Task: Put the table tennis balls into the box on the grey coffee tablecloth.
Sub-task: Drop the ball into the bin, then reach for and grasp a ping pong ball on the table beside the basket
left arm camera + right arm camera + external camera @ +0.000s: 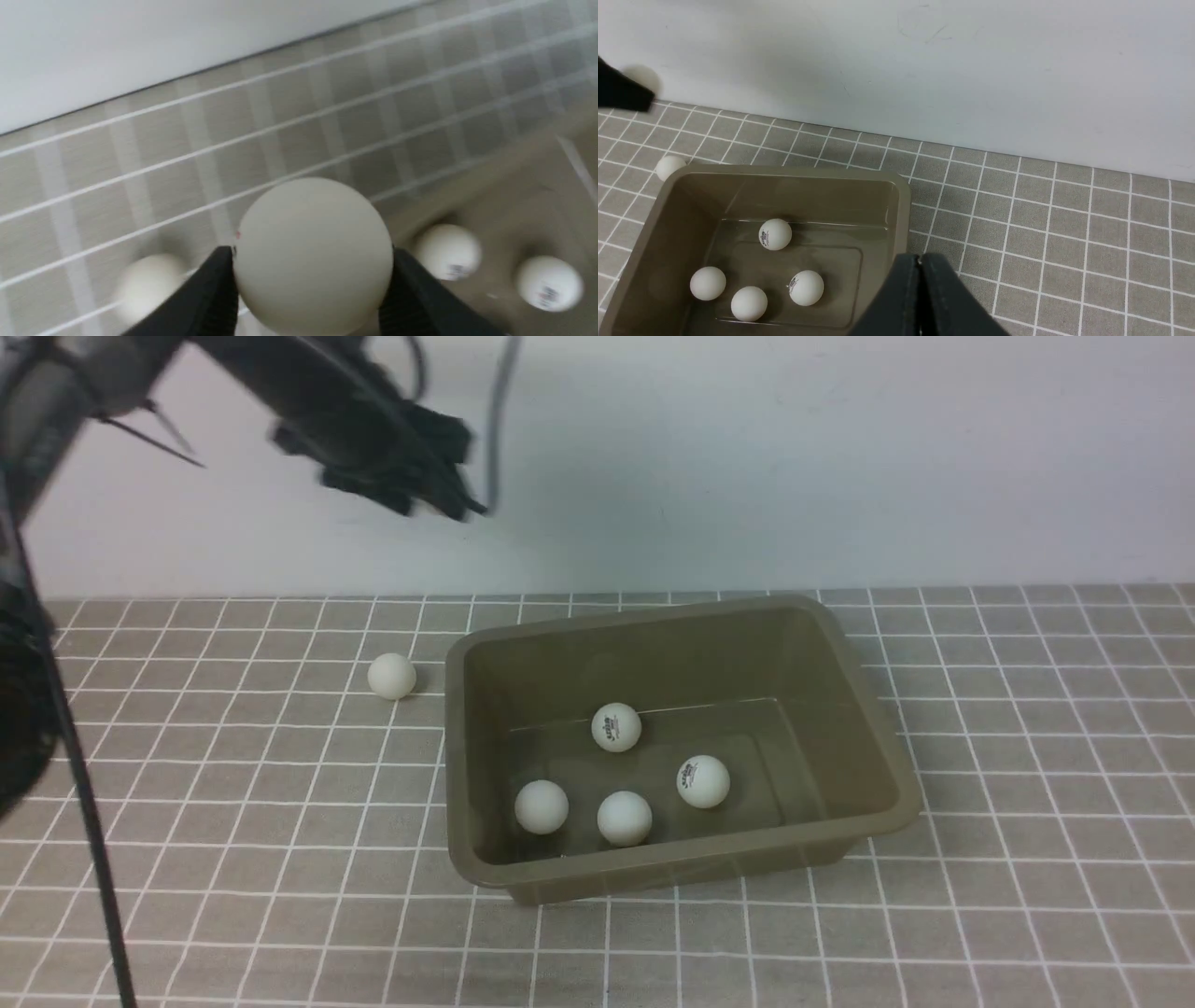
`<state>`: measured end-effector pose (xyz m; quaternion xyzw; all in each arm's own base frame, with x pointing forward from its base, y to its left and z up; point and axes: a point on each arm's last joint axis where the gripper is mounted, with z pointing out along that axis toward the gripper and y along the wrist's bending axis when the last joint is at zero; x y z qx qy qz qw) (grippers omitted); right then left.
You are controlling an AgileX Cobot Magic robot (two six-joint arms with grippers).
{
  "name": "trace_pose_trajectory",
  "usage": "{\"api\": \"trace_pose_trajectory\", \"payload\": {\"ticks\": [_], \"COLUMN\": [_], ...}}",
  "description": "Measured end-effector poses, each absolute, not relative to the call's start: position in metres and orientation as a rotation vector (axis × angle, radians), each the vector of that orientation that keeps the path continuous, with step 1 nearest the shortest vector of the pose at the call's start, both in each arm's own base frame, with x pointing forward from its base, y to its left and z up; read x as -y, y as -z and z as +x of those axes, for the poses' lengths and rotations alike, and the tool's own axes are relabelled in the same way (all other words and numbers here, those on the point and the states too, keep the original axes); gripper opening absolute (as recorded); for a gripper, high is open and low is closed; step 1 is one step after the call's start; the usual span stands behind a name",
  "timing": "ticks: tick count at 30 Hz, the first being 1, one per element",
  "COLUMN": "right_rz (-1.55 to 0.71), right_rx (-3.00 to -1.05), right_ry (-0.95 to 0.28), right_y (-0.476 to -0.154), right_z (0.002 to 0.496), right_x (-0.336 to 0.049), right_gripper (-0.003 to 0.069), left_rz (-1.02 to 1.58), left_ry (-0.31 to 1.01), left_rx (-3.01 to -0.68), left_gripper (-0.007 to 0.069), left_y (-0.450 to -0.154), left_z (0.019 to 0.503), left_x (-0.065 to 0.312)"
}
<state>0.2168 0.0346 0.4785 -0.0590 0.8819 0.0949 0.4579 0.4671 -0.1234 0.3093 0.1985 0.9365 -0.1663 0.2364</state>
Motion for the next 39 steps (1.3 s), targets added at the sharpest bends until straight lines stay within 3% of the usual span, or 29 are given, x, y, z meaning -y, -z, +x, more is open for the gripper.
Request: {"api": "trace_pose_trajectory", "payload": {"ticks": [4,9,15,19,21,24,25,26,28,30,33,37,39], "right_rz": [-0.146,-0.147,-0.145,-0.144,-0.144,-0.144,-0.144,-0.144,-0.144,-0.144,-0.144,-0.144,-0.144], "right_rx": [-2.177,-2.18,-2.171,-2.163,-2.163,-2.164,-2.164,-2.164,-2.164,-2.164,-2.164,-2.164,-2.164], "right_ry": [-0.238,-0.239,-0.239,-0.239,-0.239,-0.239,-0.236,-0.234,-0.233,-0.233,-0.233,-0.233,-0.233], "right_y": [-0.478,-0.478,-0.479,-0.479,-0.479,-0.479,-0.479,-0.479,-0.479,-0.479,-0.479,-0.479,-0.479], "right_z": [0.217,0.216,0.217,0.217,0.217,0.217,0.217,0.217,0.217,0.217,0.217,0.217,0.217], "right_x": [-0.035,-0.035,-0.035,-0.035,-0.035,-0.035,-0.035,-0.035,-0.035,-0.035,-0.035,-0.035,-0.035], "right_gripper": [-0.0015,-0.0015,-0.0015,-0.0015,-0.0015,-0.0015,-0.0015,-0.0015,-0.0015,-0.0015,-0.0015,-0.0015,-0.0015], "left_rz": [0.712,0.889,0.923,0.783,0.703,0.464,0.371,0.356,0.226,0.202,0.22,0.248,0.249], "left_ry": [0.448,0.323,0.212,0.019,-0.015,0.003,0.046,0.054,0.158,0.23,0.278,0.306,0.279], "left_rx": [-2.623,-2.707,-2.7,-2.712,-2.725,-2.778,-2.799,-2.802,-2.834,-2.859,-2.877,-2.896,-2.866], "left_gripper": [0.0344,0.0368,0.0481,0.048,0.0454,0.0291,0.0191,0.0177,0.0038,0.002,0.0065,0.0218,0.0353], "left_y": [-0.28,-0.236,-0.233,-0.242,-0.245,-0.244,-0.242,-0.242,-0.231,-0.216,-0.202,-0.18,-0.177], "left_z": [0.457,0.444,0.445,0.458,0.464,0.478,0.484,0.484,0.492,0.497,0.5,0.505,0.509], "left_x": [0.173,0.214,0.214,0.183,0.168,0.12,0.099,0.097,0.064,0.051,0.05,0.054,0.054]}}
